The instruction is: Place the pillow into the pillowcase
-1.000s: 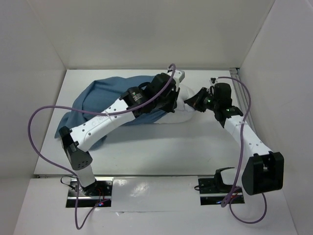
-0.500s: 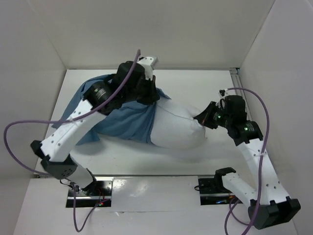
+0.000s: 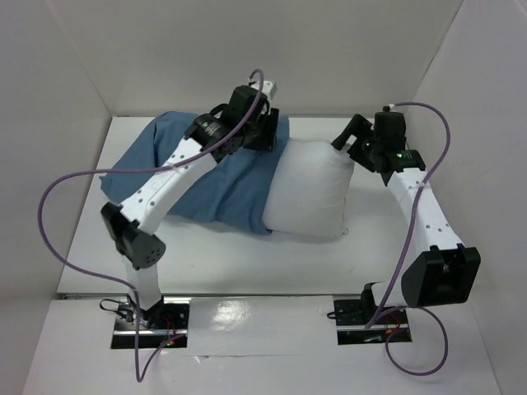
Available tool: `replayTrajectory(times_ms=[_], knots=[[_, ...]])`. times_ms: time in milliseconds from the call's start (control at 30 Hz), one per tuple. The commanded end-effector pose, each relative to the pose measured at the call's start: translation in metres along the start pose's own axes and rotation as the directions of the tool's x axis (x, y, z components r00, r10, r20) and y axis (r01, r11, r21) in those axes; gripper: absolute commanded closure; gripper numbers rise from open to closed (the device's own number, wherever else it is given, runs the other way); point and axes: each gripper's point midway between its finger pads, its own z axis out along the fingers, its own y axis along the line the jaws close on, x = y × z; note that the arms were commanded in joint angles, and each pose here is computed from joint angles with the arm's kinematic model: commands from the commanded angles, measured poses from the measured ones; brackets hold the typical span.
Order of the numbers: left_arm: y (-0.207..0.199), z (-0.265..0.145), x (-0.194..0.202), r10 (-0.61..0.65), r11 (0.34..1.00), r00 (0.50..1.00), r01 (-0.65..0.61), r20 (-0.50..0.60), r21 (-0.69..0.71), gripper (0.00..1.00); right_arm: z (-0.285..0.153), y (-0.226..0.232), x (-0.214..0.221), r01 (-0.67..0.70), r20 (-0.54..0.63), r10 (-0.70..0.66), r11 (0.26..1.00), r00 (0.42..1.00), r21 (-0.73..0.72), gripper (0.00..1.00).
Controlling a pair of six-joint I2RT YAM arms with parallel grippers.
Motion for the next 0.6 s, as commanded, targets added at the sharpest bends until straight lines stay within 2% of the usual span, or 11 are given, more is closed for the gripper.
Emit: replayTrajectory(times_ms=[0,33,100,133,233,300,333,400,433,467,567], knots=[[0.014,-0.063,-0.028,-0.026,0.998,0.991,0.034,0.134,-0.057,0.47,-0.027,0.004,-0.055,0.031,0.179,-0.031,1.000,0.983,0.004,0.02],[0.019,-0.059,-0.017,-0.019,0.997,0.994,0.028,0.108,-0.079,0.47,-0.033,0.003,-0.061,0.040,0.194,-0.041,0.999,0.980,0.006,0.02],[0.019,-0.063,-0.011,-0.026,0.996,0.993,0.035,0.118,-0.077,0.56,-0.033,0.002,-0.061,0.067,0.187,-0.066,0.998,0.980,-0.001,0.01],[0.019,-0.054,0.006,-0.011,0.996,0.996,0.018,0.086,-0.090,0.57,-0.031,-0.002,-0.057,0.075,0.175,-0.075,0.997,0.982,0.008,0.01],[0.012,-0.045,0.021,-0.005,0.996,0.998,0.011,0.063,-0.090,0.55,-0.023,-0.016,-0.038,0.091,0.119,-0.095,0.995,0.988,0.042,0.01],[0.011,-0.033,0.030,0.001,0.996,0.999,0.001,0.032,-0.092,0.47,-0.022,-0.027,-0.029,0.097,0.096,-0.103,0.993,0.990,0.064,0.01],[0.010,-0.030,0.034,0.013,0.994,1.000,-0.011,0.021,-0.109,0.36,-0.023,-0.027,-0.025,0.107,0.084,-0.111,0.993,0.990,0.054,0.01],[0.013,-0.023,0.041,0.021,0.991,1.000,-0.021,-0.002,-0.131,0.28,-0.016,-0.025,-0.007,0.134,0.034,-0.133,0.991,0.990,-0.006,0.01],[0.013,-0.015,0.047,0.015,0.990,1.000,-0.017,-0.019,-0.139,0.21,-0.014,-0.022,0.000,0.143,0.014,-0.142,0.989,0.990,-0.038,0.01],[0.013,-0.013,0.048,0.017,0.990,0.999,-0.020,-0.027,-0.142,0.21,-0.008,-0.022,0.017,0.144,-0.048,-0.148,0.987,0.988,-0.078,0.01],[0.014,-0.001,0.048,0.013,0.985,0.999,-0.019,-0.035,-0.170,0.19,0.001,-0.020,0.031,0.145,-0.098,-0.158,0.981,0.983,-0.126,0.01]])
